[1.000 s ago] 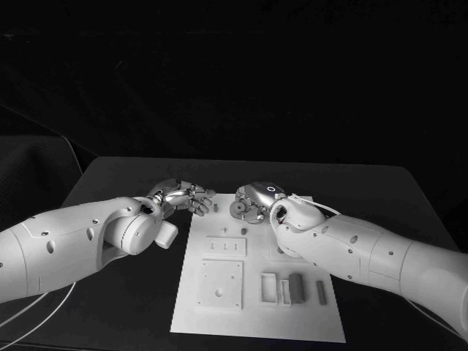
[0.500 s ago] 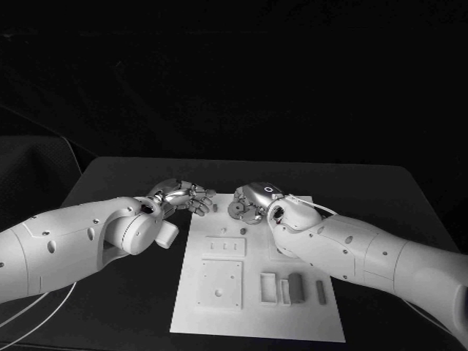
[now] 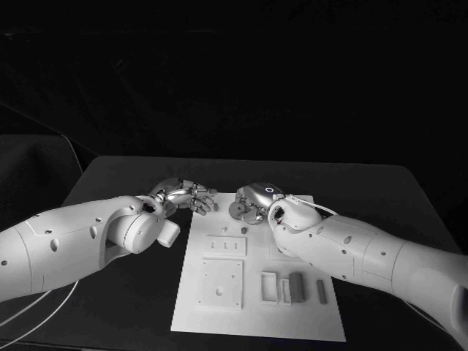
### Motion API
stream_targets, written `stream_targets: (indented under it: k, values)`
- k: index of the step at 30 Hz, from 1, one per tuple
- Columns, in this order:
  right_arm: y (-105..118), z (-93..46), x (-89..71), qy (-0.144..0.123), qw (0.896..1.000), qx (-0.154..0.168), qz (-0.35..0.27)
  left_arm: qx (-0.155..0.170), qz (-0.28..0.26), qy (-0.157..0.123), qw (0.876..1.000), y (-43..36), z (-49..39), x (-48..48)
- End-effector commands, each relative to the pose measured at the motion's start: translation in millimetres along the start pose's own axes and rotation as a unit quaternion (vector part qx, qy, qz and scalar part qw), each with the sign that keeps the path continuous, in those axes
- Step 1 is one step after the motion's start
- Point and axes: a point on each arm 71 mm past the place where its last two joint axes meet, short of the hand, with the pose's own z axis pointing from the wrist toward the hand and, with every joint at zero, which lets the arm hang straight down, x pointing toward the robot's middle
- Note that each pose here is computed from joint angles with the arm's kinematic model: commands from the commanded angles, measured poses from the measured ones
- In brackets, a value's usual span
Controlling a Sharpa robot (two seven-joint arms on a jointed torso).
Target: Assemble the parts on the task board
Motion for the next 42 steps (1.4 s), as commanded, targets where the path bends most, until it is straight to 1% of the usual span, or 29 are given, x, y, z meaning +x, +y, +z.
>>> stream_targets:
  k: [1,13,19,30,42]
  values:
    - [0.6,-0.7,2.9,0.006,1.0,-0.003,-0.01,0.006,0.002,0.003,1.0,-1.7,0.3,1.5]
    - [4.3,-0.6,4.3,0.01,1.0,-0.006,-0.012,0.006,0.002,0.003,1.0,-1.7,0.4,1.5]
    - [5.3,-0.4,6.5,0.024,1.0,-0.004,-0.012,0.006,0.002,0.004,1.0,-1.8,0.6,2.0]
    - [-3.6,-2.6,6.9,0.03,0.999,0.009,-0.01,0.006,0.002,0.002,1.0,-1.5,0.4,0.8]
    - [-15.4,-8.0,5.2,0.024,0.999,0.021,0.005,0.005,0.002,0.002,1.0,-1.1,0.0,-0.4]
